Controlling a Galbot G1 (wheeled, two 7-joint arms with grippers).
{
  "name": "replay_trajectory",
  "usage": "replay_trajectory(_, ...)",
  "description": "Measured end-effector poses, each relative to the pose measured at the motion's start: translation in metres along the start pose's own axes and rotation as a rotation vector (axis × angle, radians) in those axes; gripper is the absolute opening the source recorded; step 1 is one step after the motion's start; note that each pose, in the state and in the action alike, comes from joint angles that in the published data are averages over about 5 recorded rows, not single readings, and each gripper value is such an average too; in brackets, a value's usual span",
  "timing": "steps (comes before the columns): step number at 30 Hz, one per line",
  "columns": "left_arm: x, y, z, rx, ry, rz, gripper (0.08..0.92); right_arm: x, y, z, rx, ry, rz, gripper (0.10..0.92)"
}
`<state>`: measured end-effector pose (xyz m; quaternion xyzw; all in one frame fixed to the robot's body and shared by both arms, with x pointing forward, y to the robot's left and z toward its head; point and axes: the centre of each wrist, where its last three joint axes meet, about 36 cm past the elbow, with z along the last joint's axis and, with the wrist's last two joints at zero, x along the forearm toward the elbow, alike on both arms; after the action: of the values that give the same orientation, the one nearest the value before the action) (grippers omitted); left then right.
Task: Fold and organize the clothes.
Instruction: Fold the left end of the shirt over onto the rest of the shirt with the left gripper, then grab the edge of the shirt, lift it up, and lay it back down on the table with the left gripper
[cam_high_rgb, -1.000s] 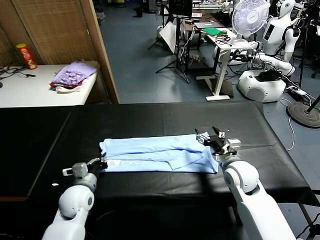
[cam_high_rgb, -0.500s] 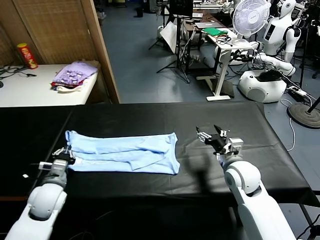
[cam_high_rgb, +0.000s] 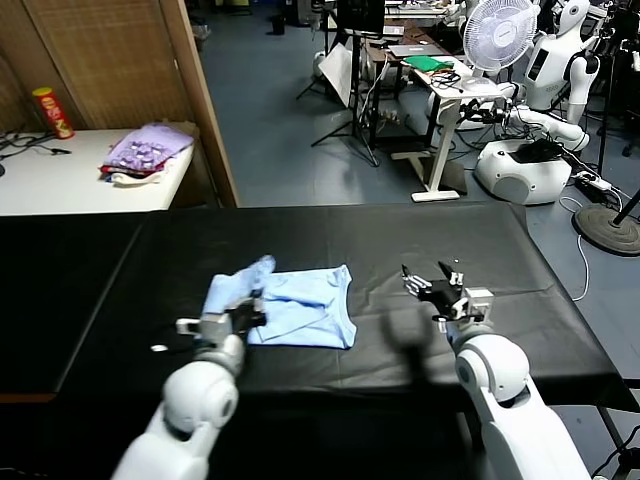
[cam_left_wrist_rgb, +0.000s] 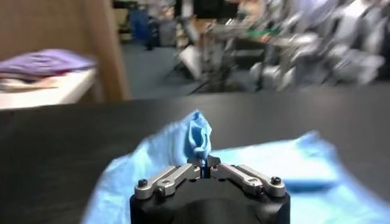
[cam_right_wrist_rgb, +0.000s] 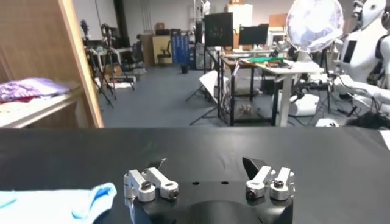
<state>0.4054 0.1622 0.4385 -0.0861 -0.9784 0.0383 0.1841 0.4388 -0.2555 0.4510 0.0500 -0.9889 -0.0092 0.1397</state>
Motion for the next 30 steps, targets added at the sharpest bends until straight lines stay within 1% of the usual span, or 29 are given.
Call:
replay_trajectory(3, -0.013, -0.022, 0.002, 0.045, 0.01, 0.043, 0.162, -0.001, -0.001, 0.001, 0.002, 0.006, 0.004, 0.798)
replay_trajectory(6, -0.022, -0.039, 0.005, 0.075, 0.022, 0.072, 0.162, -0.003, -0.001, 0.002, 0.004, 0.009, 0.004, 0.798)
replay_trajectory(10, -0.029, -0.052, 0.01, 0.098, 0.027, 0.085, 0.162, -0.006, 0.0, 0.002, 0.007, 0.013, -0.002, 0.798)
replay_trajectory(13, -0.031, -0.055, 0.014, 0.105, 0.014, 0.09, 0.172, -0.007, 0.003, 0.002, 0.009, 0.014, -0.014, 0.798)
replay_trajectory(15, -0.03, -0.055, 0.016, 0.116, 0.002, 0.099, 0.225, -0.008, 0.005, 0.003, 0.01, 0.018, -0.023, 0.798)
replay_trajectory(16, -0.029, -0.055, 0.016, 0.126, -0.003, 0.103, 0.268, -0.009, 0.006, 0.004, 0.011, 0.02, -0.027, 0.798)
replay_trajectory(19, -0.021, -0.05, 0.011, 0.179, -0.006, 0.105, 0.428, -0.012, 0.008, 0.005, 0.01, 0.025, -0.035, 0.798)
replay_trajectory(20, -0.018, -0.046, 0.007, 0.206, -0.008, 0.106, 0.495, -0.012, 0.009, 0.006, 0.01, 0.026, -0.037, 0.798)
replay_trajectory(21, -0.014, -0.041, 0.003, 0.236, -0.012, 0.108, 0.562, -0.013, 0.009, 0.006, 0.011, 0.027, -0.04, 0.798)
replay_trajectory(24, -0.003, -0.014, -0.007, 0.32, -0.031, 0.115, 0.718, -0.015, 0.01, 0.008, 0.01, 0.029, -0.047, 0.798)
replay_trajectory(25, -0.001, -0.002, -0.009, 0.342, -0.034, 0.111, 0.75, -0.016, 0.01, 0.009, 0.009, 0.03, -0.049, 0.798)
replay_trajectory(27, 0.003, 0.025, -0.009, 0.381, -0.034, 0.094, 0.783, -0.017, 0.012, 0.01, 0.007, 0.033, -0.053, 0.798)
replay_trajectory(30, 0.006, 0.062, -0.006, 0.441, -0.028, 0.055, 0.797, -0.019, 0.015, 0.013, 0.004, 0.038, -0.06, 0.798)
